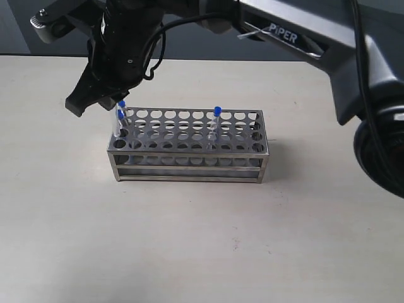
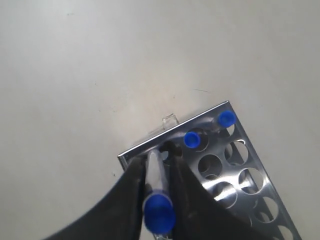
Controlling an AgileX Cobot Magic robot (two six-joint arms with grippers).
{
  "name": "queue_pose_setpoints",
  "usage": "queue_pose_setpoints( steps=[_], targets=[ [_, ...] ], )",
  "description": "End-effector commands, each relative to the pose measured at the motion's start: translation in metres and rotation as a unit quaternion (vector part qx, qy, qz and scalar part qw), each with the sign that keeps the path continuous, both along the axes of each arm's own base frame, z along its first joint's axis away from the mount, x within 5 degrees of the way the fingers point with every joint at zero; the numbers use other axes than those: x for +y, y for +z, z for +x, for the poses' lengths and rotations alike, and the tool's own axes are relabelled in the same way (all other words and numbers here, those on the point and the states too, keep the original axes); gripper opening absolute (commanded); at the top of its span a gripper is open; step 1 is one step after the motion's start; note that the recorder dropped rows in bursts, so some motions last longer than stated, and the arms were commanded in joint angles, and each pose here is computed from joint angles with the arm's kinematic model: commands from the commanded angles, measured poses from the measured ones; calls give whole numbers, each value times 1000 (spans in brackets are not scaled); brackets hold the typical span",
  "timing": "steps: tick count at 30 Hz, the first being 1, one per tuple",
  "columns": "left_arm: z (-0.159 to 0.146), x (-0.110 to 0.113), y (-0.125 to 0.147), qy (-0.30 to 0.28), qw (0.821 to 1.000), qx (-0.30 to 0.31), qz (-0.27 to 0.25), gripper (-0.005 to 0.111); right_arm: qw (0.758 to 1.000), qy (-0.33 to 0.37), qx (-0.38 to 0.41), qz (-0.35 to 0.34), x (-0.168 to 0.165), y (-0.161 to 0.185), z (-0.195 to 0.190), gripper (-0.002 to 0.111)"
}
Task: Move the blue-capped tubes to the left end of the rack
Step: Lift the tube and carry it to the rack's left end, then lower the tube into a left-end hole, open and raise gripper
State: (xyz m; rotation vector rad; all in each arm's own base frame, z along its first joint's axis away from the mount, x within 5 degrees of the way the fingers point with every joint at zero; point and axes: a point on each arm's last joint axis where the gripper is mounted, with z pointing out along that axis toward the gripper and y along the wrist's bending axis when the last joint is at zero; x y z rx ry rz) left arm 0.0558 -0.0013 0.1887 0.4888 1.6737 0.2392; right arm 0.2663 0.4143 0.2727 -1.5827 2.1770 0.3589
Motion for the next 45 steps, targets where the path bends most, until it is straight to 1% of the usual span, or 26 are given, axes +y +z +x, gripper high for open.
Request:
queue_pose_setpoints(
  steps=[1, 9, 12, 16, 21, 36, 38, 42, 45],
  targets=[
    [0, -1, 2, -3, 1000, -3, -4, 1, 1000, 6, 4, -15, 2, -15, 5, 0],
    [0, -1, 2, -3, 1000, -3, -4, 1, 1000, 7, 10, -17, 9, -33, 8, 0],
    [0, -1, 2, -3, 1000, -3, -4, 1, 1000, 5, 7, -19, 8, -33, 9, 0],
    [0, -1, 2, -3, 1000, -3, -4, 1, 999, -24, -13, -33, 5, -32, 14, 0],
    [0, -1, 2, -3, 1000, -3, -4, 1, 998, -41, -10, -43, 2, -33, 15, 0],
    [0, -1, 2, -3, 1000, -3, -5, 1, 998, -49, -8, -31, 4, -32, 15, 1],
    [0, -1, 2, -3, 1000, -3, -5, 1, 998, -57, -5, -29, 4, -32, 15, 6],
    [0, -1, 2, -3, 1000, -3, -5, 1, 998, -57, -5, -29, 4, -32, 15, 22],
    [0, -1, 2, -3, 1000, -3, -5, 1, 998, -61, -3, -28, 4, -32, 15, 31]
  ],
)
